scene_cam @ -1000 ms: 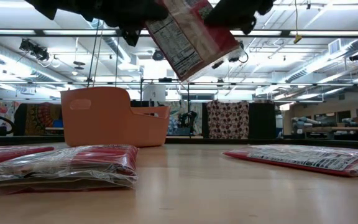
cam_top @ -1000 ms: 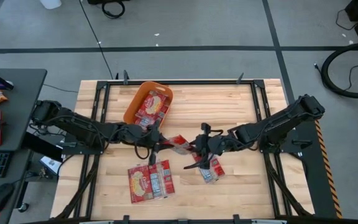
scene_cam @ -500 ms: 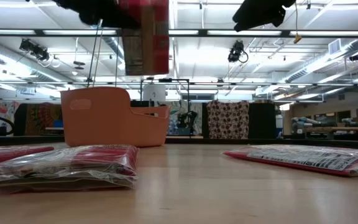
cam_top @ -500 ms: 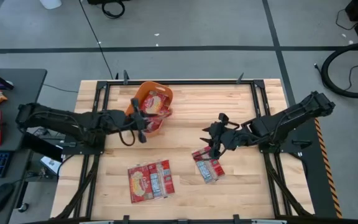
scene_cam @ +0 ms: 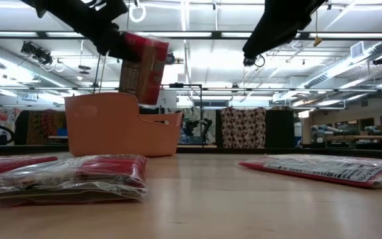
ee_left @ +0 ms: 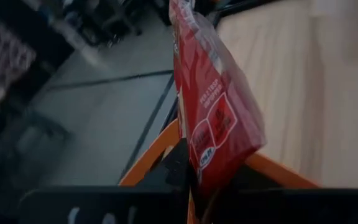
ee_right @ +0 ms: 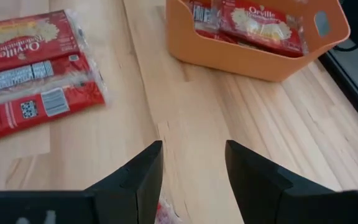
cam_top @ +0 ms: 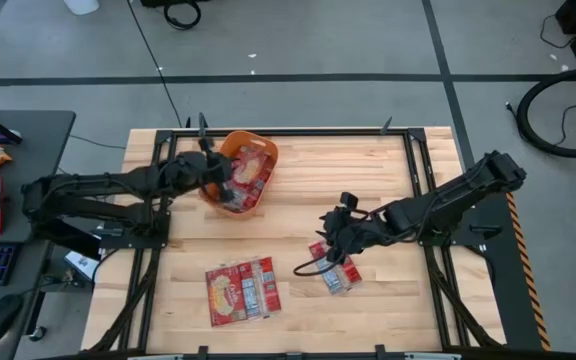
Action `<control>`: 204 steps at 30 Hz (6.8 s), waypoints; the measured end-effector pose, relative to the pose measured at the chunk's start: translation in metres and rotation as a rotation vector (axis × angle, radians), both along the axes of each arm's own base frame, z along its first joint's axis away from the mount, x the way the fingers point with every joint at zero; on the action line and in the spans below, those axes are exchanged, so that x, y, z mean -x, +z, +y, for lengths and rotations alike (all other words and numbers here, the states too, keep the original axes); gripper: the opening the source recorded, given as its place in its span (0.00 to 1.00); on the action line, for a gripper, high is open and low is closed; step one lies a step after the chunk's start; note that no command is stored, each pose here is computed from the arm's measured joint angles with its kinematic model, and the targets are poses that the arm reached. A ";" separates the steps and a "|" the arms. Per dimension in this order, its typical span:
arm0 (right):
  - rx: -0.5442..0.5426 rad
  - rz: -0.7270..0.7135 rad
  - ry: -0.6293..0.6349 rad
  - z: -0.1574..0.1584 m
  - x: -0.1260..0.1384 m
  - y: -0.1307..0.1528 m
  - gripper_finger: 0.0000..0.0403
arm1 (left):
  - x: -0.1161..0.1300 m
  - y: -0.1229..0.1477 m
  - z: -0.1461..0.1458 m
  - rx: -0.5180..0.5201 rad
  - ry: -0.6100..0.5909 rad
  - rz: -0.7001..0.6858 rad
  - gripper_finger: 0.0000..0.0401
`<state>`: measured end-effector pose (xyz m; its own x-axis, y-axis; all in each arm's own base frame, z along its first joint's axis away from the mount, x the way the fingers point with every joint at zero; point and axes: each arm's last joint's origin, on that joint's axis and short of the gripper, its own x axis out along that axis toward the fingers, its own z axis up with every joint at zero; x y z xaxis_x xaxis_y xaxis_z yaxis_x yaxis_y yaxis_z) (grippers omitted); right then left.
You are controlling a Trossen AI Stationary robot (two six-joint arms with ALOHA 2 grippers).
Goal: Sort popcorn bags into baskets
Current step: Stack the popcorn pack on top of the other popcorn into the orange bin
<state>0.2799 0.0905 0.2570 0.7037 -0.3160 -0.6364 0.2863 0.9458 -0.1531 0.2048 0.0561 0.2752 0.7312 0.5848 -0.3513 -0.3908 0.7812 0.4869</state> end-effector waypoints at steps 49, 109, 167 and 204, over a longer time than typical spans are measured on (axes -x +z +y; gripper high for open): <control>-0.008 -0.057 0.051 0.002 -0.006 0.005 0.44 | -0.042 0.009 0.067 0.578 0.211 0.329 0.44; -0.010 -0.160 0.092 0.007 -0.012 0.014 0.44 | -0.077 -0.007 0.023 0.455 -0.217 0.614 0.46; -0.007 -0.161 0.121 0.008 -0.012 0.013 0.44 | -0.098 -0.039 0.074 0.711 0.030 0.569 0.34; 0.015 -0.030 0.251 0.012 -0.002 -0.013 0.44 | -0.072 -0.073 -0.234 0.791 -0.201 0.718 0.34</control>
<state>0.2818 0.1028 0.2439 0.7801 -0.1381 -0.6103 0.0474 0.9856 -0.1625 0.2765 -0.1779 0.2024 0.2621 -0.1026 -0.9596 -0.0459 0.9919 -0.1186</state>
